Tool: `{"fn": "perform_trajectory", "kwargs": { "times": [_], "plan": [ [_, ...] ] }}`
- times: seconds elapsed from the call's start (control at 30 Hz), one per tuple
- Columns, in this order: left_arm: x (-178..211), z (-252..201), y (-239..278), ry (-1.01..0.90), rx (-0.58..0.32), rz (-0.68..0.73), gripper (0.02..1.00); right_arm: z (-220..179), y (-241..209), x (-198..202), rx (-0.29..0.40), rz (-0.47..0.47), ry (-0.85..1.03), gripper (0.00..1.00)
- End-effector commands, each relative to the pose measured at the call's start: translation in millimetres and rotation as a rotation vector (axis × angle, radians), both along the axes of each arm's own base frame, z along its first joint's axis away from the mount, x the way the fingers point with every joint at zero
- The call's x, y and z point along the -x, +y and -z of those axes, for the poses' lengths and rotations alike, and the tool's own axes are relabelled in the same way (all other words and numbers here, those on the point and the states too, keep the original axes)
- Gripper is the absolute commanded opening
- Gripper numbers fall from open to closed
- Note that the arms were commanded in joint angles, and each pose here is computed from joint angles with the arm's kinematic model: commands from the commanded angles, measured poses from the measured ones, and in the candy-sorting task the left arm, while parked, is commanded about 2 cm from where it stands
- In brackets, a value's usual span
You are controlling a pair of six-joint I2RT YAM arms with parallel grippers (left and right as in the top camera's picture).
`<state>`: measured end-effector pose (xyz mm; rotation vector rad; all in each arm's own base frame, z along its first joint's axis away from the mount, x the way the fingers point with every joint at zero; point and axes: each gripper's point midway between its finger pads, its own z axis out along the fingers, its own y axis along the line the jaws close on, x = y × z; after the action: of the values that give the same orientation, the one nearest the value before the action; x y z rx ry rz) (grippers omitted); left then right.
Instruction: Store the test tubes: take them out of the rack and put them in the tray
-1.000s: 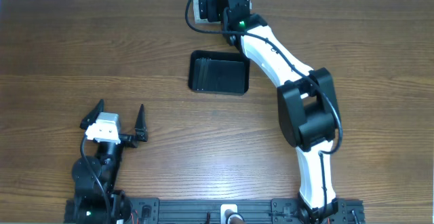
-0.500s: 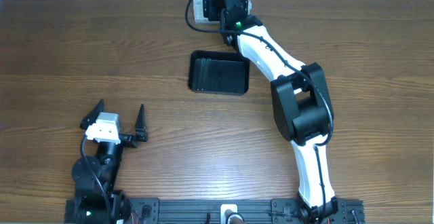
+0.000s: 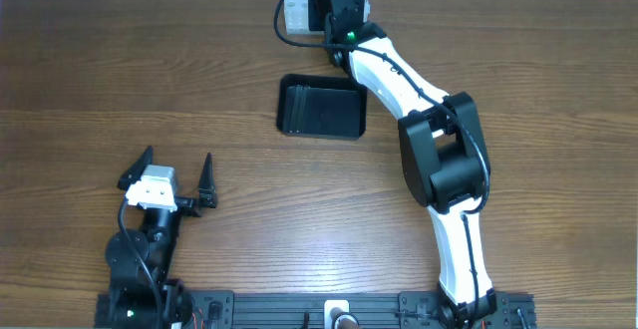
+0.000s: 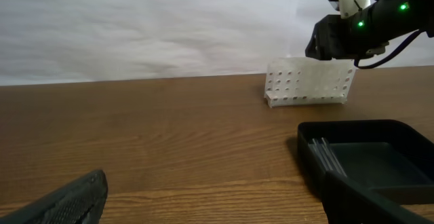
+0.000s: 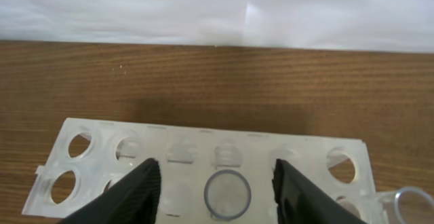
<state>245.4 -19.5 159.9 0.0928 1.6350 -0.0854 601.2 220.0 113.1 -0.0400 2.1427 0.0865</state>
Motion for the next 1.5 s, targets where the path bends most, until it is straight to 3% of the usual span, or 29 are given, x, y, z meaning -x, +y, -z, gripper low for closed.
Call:
{"fn": "perform_trajectory", "kwargs": {
  "times": [0.03, 0.17, 0.33, 1.1, 1.27, 1.5],
  "plan": [
    [0.4, 1.1, -1.0, -0.002, -0.009, 0.009, 1.000, -3.6, -5.2, -6.6, 0.002, 0.027, -0.015, 0.417],
    [0.4, 1.0, -0.9, -0.002, -0.009, 0.008, 1.000, -3.5, -5.9, -6.5, 0.017, 0.023, -0.015, 0.378],
    [0.4, 1.1, -1.0, -0.002, -0.009, 0.009, 1.000, -2.3, -7.0, -5.8, 0.022, 0.027, -0.011, 0.233],
    [0.4, 1.1, -0.9, -0.002, -0.009, 0.008, 1.000, -6.3, -9.7, -6.4, 0.028, 0.040, -0.020, 0.066],
    [0.4, 1.1, -1.0, -0.002, -0.009, 0.009, 1.000, -33.1, -11.6, -5.7, 0.026, 0.046, -0.062, 0.058],
    [0.4, 1.0, -0.9, -0.002, -0.009, 0.008, 1.000, -101.3, -12.3, 2.1, 0.014, 0.030, -0.165, 0.062]
  ]
}}
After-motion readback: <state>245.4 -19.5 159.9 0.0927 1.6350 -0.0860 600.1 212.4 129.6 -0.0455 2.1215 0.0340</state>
